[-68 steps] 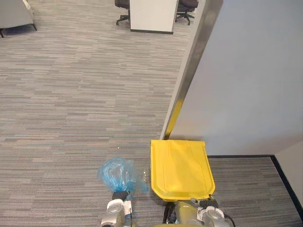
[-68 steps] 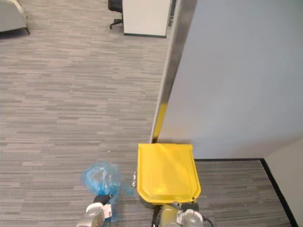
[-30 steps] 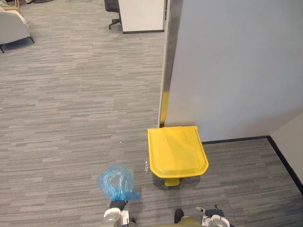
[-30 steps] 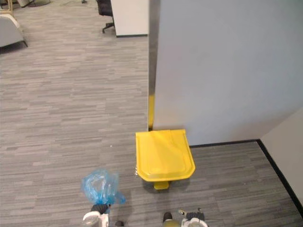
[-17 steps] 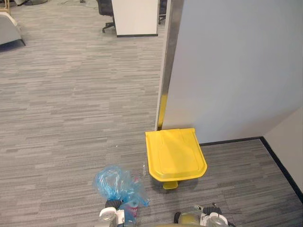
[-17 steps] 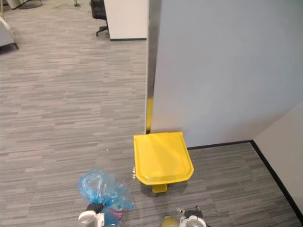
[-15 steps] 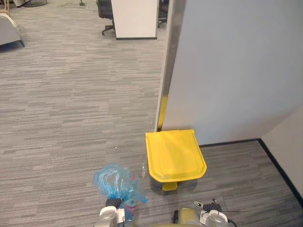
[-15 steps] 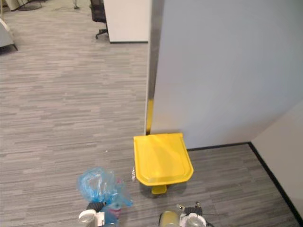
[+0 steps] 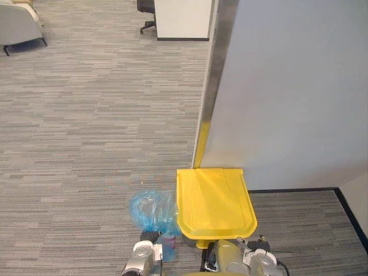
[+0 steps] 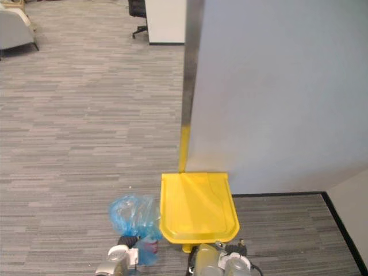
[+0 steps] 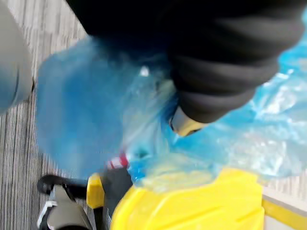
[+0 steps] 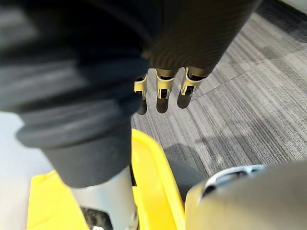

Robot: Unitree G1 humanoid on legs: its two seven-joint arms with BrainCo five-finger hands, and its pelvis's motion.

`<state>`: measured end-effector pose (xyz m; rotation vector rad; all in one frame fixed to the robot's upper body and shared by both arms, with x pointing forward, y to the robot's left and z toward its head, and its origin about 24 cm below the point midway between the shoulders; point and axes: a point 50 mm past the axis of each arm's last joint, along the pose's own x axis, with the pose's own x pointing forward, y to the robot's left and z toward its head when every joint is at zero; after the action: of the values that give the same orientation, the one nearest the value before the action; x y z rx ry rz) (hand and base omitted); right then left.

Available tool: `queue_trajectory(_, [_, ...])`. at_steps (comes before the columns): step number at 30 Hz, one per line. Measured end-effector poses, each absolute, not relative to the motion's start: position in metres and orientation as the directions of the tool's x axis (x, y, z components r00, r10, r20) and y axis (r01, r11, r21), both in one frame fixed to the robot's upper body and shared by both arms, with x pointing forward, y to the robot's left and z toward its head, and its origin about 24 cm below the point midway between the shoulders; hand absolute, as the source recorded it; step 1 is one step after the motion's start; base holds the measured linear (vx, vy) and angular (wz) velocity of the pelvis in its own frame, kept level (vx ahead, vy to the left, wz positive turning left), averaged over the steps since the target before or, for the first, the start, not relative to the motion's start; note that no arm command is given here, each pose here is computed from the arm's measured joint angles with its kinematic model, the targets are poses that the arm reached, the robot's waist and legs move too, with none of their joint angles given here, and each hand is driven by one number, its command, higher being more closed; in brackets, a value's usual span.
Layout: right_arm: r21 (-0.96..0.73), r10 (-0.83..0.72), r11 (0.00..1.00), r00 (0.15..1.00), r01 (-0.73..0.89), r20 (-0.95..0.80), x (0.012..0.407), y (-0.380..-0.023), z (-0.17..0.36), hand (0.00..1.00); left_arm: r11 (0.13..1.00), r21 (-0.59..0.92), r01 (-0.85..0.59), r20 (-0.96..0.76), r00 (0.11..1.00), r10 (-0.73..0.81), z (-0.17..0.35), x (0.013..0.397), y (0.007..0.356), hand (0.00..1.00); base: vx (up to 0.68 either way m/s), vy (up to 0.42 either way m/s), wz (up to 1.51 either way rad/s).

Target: Gather rubbish on tea table into small bin, then transfer packed bag to large trash can.

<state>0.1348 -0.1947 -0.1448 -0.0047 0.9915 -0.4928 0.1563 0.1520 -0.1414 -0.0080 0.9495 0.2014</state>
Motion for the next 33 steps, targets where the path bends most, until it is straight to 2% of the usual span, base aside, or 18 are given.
queue_trajectory(10, [-0.241, -0.392, 0.900, 0.432, 0.363, -0.812, 0.124, -0.192, -0.149, 0.00, 0.980, 0.088, -0.178, -0.824, 0.540, 0.172, -0.146, 0.145, 0.153, 1.00, -0.06, 0.031, 0.07])
queue_trajectory(20, [-0.252, -0.408, 0.894, 0.442, 0.371, -0.798, 0.121, -0.196, -0.146, 0.00, 0.979, 0.111, -0.171, -0.811, 0.553, 0.189, -0.143, 0.146, 0.161, 1.00, -0.18, -0.011, 0.06])
queue_trajectory(24, [-0.252, -0.379, 0.903, 0.372, 0.347, -0.847, 0.099, -0.187, -0.157, 0.00, 0.977, 0.112, -0.182, -0.823, 0.533, 0.194, -0.146, 0.138, 0.164, 1.00, -0.17, -0.115, -0.18])
queue_trajectory(28, [-0.289, -0.401, 0.901, 0.365, 0.323, -0.840, 0.109, -0.202, -0.156, 0.00, 0.978, 0.059, -0.199, -0.823, 0.545, 0.160, -0.145, 0.142, 0.150, 1.00, -0.20, -0.067, -0.55])
queue_trajectory(33, [-0.309, -0.419, 0.895, 0.368, 0.321, -0.830, 0.112, -0.211, -0.154, 0.00, 0.976, 0.080, -0.204, -0.815, 0.550, 0.182, -0.143, 0.144, 0.161, 1.00, -0.25, -0.010, 0.16])
